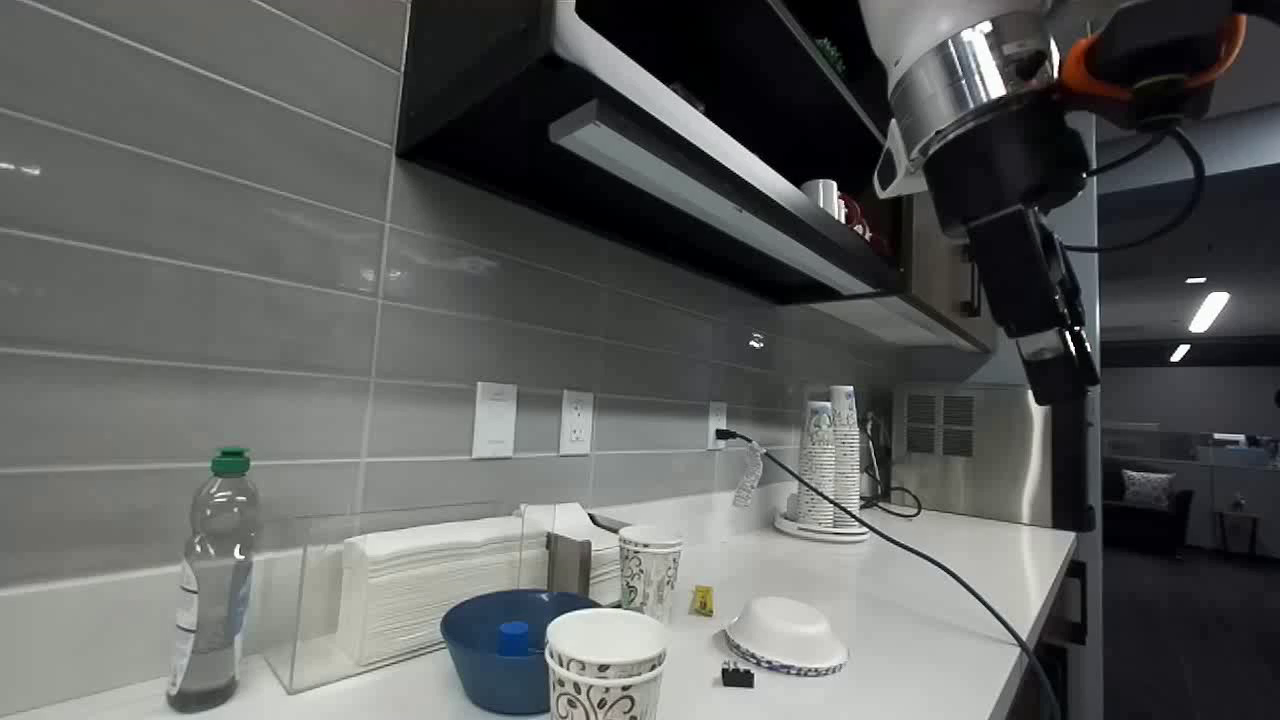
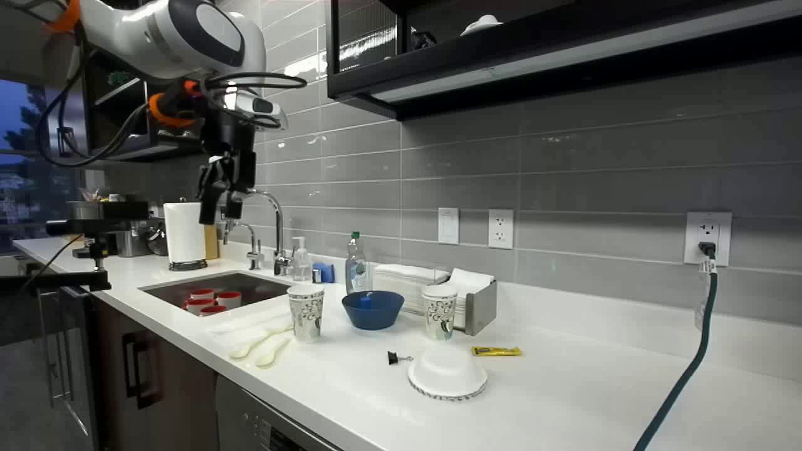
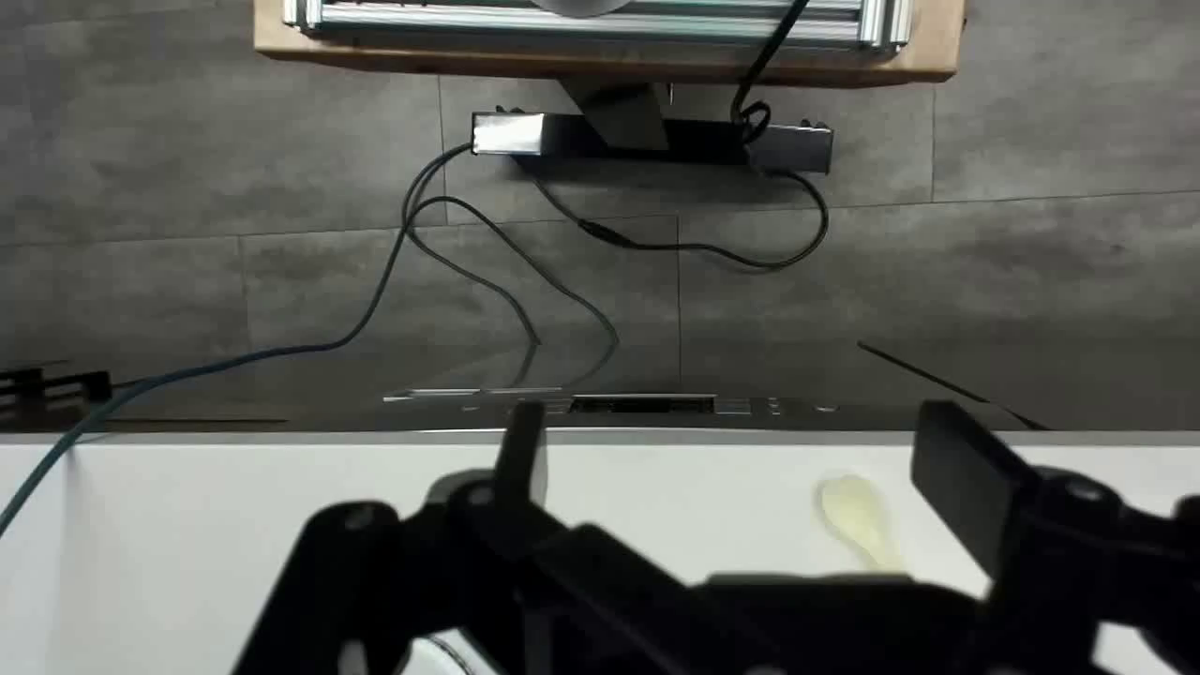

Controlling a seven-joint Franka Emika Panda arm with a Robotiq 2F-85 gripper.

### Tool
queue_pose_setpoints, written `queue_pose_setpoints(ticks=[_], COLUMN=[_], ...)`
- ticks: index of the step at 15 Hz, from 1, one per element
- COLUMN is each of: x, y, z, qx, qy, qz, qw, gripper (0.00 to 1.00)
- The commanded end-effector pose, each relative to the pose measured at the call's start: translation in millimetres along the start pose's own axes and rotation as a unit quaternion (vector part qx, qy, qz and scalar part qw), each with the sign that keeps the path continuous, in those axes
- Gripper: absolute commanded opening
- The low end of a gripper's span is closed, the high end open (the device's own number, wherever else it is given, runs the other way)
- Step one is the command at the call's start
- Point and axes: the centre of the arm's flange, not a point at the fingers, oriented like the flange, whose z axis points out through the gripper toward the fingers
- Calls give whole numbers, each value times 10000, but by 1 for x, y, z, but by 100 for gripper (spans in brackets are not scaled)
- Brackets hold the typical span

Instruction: Move the blue bowl to the right

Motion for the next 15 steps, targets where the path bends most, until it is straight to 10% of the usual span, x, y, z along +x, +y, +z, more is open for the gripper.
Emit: queue_pose_setpoints(ticks=[1, 7, 15], x=[0, 83, 214], y=[0, 53, 121], z=[0, 13, 84], qx=[0, 975, 1485], qy=[1, 274, -34], qz=[0, -272, 1743], qw=[10000, 9945, 9734], gripper=[100, 100, 100])
